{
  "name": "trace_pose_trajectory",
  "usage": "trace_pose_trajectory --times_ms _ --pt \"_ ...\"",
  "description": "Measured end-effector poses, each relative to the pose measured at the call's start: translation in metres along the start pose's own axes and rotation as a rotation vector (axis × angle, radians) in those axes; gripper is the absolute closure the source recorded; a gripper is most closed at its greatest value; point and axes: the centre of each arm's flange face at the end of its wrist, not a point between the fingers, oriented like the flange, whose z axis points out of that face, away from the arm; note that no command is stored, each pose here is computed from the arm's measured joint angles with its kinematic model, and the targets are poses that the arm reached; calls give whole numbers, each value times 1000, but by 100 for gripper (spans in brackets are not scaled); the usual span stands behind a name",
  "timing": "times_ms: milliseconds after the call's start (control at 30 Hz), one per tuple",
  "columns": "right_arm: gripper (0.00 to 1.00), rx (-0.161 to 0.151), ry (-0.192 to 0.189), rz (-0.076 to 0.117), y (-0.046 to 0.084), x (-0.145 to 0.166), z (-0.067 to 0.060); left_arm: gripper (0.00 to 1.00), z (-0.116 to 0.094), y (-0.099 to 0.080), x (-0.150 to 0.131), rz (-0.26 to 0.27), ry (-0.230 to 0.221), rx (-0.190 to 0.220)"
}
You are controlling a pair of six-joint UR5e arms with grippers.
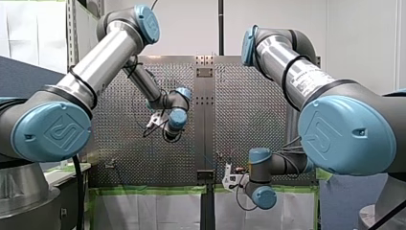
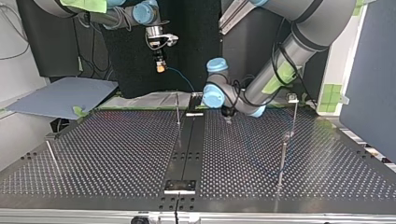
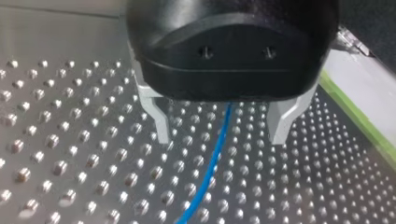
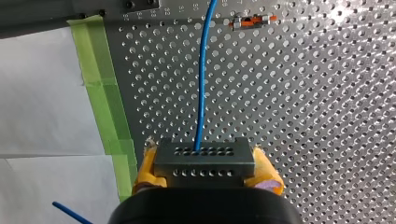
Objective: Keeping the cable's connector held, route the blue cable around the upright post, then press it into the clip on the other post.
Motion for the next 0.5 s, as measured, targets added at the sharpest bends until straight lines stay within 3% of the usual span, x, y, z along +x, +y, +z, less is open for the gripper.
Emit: trace_pose_trajectory --times_ms 133,500 --pt "100 1 0 -1 0 0 0 0 -1 -16 13 27 17 19" --pt "100 35 2 -4 -4 0 0 0 -7 -42 18 42 -19 102"
